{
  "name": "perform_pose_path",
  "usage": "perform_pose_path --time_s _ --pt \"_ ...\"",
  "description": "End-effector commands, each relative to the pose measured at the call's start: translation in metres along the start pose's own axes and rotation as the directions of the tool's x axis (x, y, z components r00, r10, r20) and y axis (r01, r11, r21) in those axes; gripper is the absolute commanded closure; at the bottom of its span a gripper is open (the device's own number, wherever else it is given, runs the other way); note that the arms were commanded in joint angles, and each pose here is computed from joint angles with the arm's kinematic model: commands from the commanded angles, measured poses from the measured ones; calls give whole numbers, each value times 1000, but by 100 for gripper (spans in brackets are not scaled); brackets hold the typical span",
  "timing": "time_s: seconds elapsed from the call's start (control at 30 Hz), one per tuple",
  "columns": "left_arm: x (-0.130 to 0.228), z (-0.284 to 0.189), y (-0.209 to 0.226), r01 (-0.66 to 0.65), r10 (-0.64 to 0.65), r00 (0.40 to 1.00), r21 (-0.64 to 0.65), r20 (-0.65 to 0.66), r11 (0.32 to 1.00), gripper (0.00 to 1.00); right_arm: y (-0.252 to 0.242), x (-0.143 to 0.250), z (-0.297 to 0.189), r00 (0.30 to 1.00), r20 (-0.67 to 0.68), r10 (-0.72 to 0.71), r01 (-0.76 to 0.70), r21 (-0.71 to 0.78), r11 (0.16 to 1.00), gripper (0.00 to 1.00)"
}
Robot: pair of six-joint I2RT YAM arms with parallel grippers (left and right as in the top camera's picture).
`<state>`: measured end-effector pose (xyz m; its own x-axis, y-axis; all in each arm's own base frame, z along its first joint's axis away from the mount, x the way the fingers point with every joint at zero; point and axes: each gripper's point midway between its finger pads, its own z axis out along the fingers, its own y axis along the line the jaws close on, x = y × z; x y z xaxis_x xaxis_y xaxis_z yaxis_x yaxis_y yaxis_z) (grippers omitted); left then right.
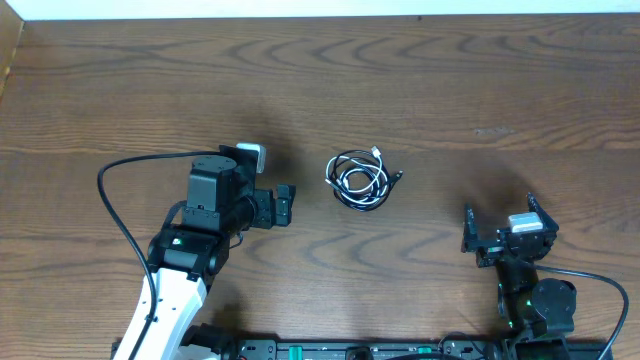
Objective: Untangle cables
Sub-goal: 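Raise the left gripper and move it toward the cable bundle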
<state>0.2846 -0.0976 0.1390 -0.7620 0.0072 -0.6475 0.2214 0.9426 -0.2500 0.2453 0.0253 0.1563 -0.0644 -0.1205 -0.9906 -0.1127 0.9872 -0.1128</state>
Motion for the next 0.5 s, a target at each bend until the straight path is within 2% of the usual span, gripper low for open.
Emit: perform_pose_path --time_s 0.0,0.47 --pt "-7 -3 -4 -26 26 1000 10 17 1000 0 -2 1 0 1000 -4 -6 6 8 1000 1" --pt "-5 -3 -3 -18 18 1000 9 10 1000 0 -2 1 0 1000 -5 -6 6 7 1000 1"
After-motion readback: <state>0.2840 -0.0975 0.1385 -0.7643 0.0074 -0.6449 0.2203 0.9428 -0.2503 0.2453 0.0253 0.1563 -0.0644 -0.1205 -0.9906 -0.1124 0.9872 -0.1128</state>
